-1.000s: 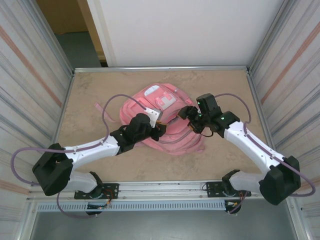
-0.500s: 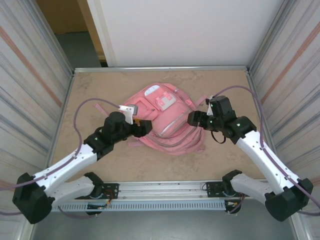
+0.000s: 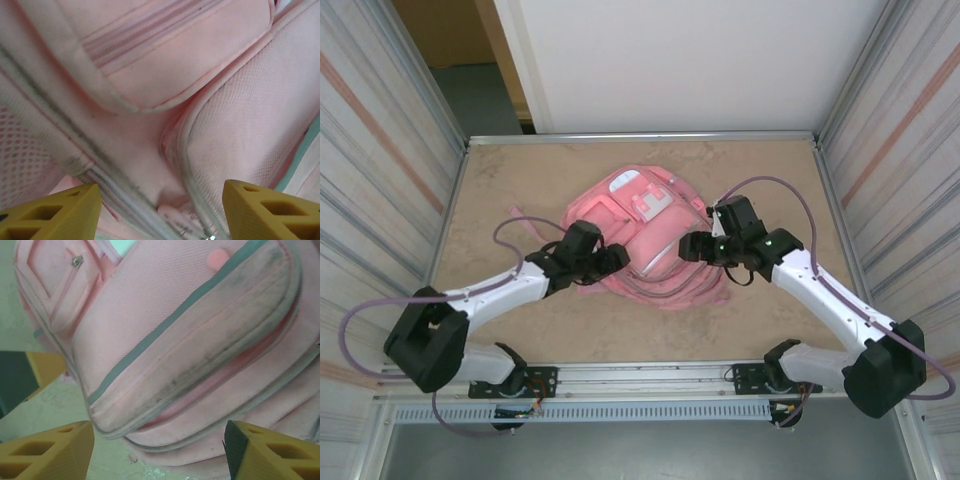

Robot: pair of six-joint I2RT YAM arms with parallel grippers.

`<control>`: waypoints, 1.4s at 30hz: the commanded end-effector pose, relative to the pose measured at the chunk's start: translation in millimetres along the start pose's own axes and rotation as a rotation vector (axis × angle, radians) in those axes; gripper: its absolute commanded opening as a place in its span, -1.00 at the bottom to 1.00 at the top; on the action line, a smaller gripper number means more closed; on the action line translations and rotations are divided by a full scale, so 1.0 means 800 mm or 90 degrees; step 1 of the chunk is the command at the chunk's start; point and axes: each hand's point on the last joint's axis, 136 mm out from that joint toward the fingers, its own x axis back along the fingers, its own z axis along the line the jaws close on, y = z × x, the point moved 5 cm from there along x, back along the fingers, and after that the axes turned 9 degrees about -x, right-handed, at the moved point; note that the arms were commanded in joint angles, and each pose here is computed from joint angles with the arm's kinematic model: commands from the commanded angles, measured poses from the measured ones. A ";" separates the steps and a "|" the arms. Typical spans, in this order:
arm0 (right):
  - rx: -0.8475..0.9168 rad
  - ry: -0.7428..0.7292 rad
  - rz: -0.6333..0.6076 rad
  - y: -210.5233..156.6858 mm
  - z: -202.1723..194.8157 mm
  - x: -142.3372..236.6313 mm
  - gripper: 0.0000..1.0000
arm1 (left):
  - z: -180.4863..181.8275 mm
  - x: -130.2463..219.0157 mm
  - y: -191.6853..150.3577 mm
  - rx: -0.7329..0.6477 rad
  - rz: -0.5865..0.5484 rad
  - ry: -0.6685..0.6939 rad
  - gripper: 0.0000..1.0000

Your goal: Pack the student bag

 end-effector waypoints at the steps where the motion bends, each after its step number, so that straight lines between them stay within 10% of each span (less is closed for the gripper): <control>1: 0.002 0.015 -0.008 -0.002 0.004 -0.010 0.32 | -0.032 -0.009 0.018 0.009 -0.023 -0.035 0.28; 11: -0.004 -0.006 0.014 -0.006 -0.006 -0.051 0.05 | -0.044 -0.027 0.008 0.055 0.026 -0.075 0.11; 22: -0.014 -0.081 0.022 -0.003 -0.018 -0.047 0.39 | -0.082 0.053 -0.005 -0.033 -0.014 -0.059 0.10; 42: -0.034 -0.033 0.007 -0.013 -0.010 -0.039 0.38 | -0.075 -0.060 0.040 0.015 0.064 -0.131 0.03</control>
